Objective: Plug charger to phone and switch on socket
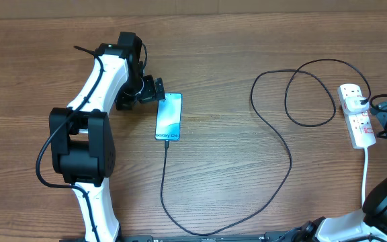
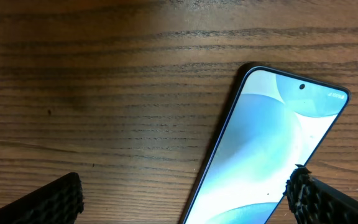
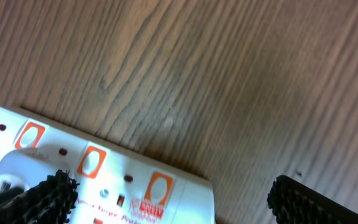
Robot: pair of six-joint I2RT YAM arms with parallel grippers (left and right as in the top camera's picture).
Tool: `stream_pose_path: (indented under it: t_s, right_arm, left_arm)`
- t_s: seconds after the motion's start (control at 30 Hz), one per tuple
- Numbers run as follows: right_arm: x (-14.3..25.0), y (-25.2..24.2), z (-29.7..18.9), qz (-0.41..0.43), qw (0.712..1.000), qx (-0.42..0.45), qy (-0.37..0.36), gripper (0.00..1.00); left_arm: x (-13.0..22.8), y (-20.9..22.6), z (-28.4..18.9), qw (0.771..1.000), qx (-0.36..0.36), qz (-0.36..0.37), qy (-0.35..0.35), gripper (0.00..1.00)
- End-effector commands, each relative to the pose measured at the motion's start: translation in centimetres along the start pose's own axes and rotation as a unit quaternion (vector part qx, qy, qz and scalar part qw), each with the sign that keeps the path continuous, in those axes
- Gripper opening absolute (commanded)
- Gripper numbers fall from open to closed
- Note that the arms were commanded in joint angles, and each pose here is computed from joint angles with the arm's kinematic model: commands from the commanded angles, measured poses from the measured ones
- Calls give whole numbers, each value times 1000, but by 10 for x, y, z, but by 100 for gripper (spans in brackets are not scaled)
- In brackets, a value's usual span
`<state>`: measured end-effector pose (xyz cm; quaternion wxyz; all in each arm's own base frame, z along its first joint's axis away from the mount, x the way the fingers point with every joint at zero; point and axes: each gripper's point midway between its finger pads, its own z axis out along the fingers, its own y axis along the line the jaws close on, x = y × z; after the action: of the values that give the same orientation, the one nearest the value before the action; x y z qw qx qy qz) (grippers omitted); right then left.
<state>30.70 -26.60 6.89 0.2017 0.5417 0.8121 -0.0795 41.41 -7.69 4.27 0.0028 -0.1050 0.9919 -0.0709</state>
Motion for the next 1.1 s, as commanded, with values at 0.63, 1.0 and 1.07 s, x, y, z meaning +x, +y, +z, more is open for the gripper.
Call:
stream_pose_path:
  t_s: [0.63,1.0,1.07]
  right_arm:
    - [-5,3,21,-28,1000,0,-11,100]
    - [-3,12,21,-39,999,-26,-5,100]
    - [-5,13,21,-41,999,-27,-8,100]
  left_arm:
    - [-8,2,-13,1000,0,-9,-21,100]
    - [-9,2,-13,1000,0,-10,-21,100]
    - [-8,2,-13,1000,0,-9,-21,100]
